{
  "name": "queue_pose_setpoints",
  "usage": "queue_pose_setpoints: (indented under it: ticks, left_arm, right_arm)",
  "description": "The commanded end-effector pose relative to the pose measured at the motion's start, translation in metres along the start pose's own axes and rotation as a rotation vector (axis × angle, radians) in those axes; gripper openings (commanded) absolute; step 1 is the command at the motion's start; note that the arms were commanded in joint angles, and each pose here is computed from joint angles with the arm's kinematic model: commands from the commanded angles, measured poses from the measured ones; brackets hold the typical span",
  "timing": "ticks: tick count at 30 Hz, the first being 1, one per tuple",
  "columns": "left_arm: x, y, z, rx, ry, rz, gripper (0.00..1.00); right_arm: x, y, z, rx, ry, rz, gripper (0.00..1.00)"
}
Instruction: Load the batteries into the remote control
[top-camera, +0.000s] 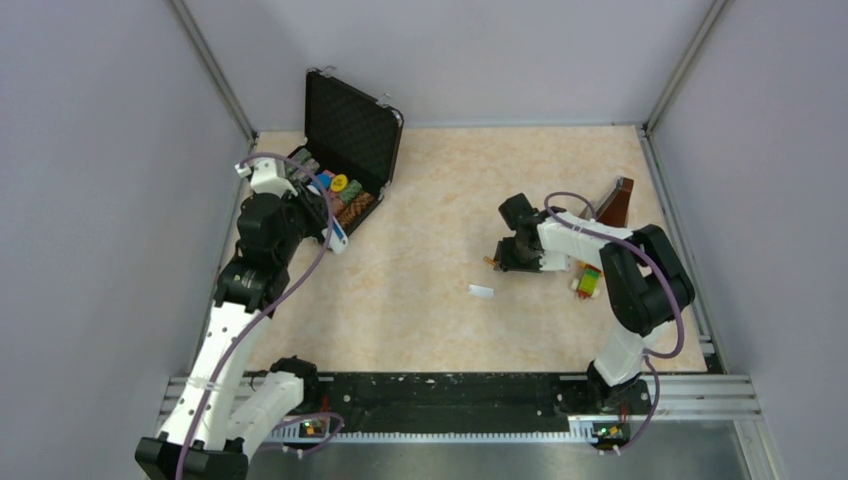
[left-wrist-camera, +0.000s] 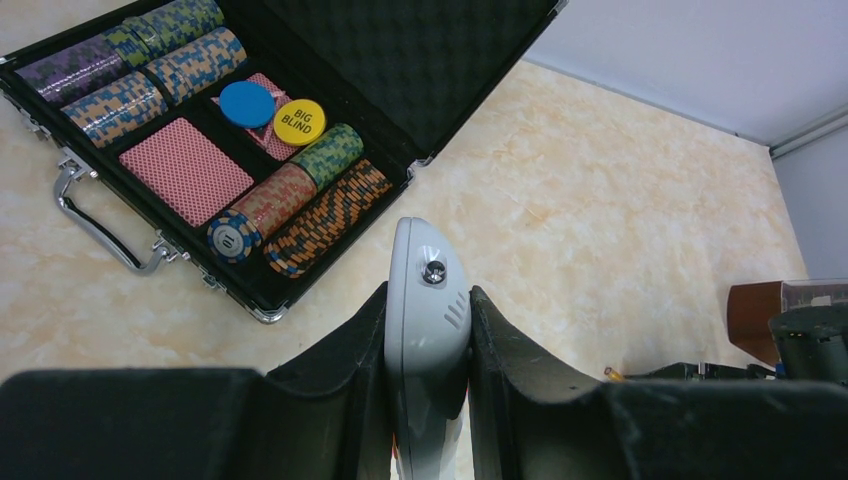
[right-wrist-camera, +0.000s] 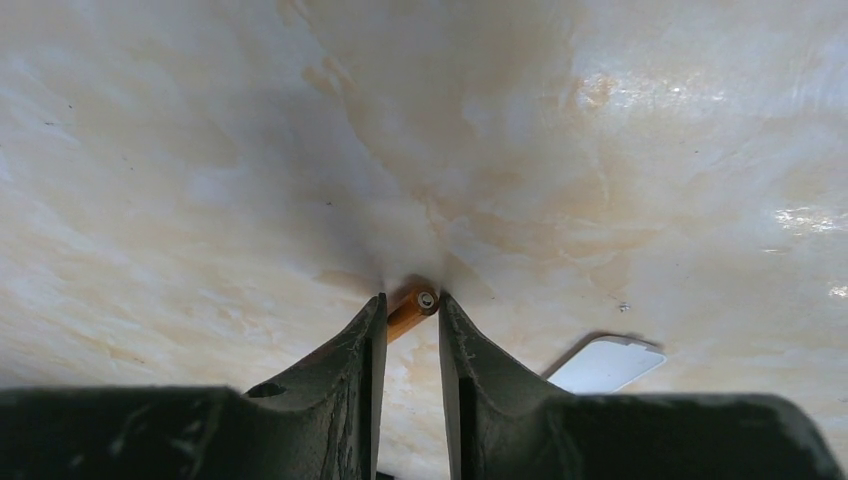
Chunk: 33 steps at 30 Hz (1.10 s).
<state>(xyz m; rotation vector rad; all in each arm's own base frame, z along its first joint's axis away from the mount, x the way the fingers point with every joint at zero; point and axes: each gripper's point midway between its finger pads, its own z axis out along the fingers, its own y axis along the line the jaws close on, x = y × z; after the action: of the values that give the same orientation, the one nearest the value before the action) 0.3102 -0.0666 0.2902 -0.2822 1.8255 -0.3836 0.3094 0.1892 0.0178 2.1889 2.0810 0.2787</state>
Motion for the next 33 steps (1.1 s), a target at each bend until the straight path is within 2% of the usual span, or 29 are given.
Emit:
queue_pose_setpoints:
  ticks: [1, 6, 11, 17, 23, 27, 30, 33]
  left_arm:
    - [-0.027, -0.01, -0.008, 0.029, -0.093, -0.02, 0.0]
    - [-0.028, -0.01, -0.011, 0.029, -0.101, -0.022, 0.0]
    - [-0.025, -0.01, -0.011, 0.034, -0.097, -0.028, 0.0]
    - [-0.019, -0.013, -0.012, 0.058, -0.078, -0.033, 0.0]
    - [0.002, -0.034, -0.011, 0.197, -0.001, -0.04, 0.0]
    - [0.019, -0.062, -0.015, 0.381, 0.064, -0.039, 0.0]
    - [0.029, -0.085, -0.022, 0.534, 0.115, -0.052, 0.0]
    - [0.033, -0.104, -0.03, 0.662, 0.149, -0.065, 0.0]
  right_arm:
    - [-0.027, -0.009, 0.026, 0.074, -0.124, 0.294, 0.25]
    - [-0.025, -0.004, 0.03, 0.062, -0.12, 0.293, 0.19]
    - [-0.023, 0.003, 0.027, 0.03, -0.118, 0.25, 0.0]
    - [-0.016, 0.013, 0.016, -0.036, -0.132, 0.111, 0.0]
    - [0.004, 0.024, -0.013, -0.148, -0.171, -0.229, 0.0]
    - [0.017, 0.036, -0.042, -0.261, -0.167, -0.561, 0.0]
    - [0.023, 0.045, -0.066, -0.382, -0.16, -0.745, 0.0]
    - [0.024, 0.058, -0.108, -0.584, -0.171, -0.877, 0.0]
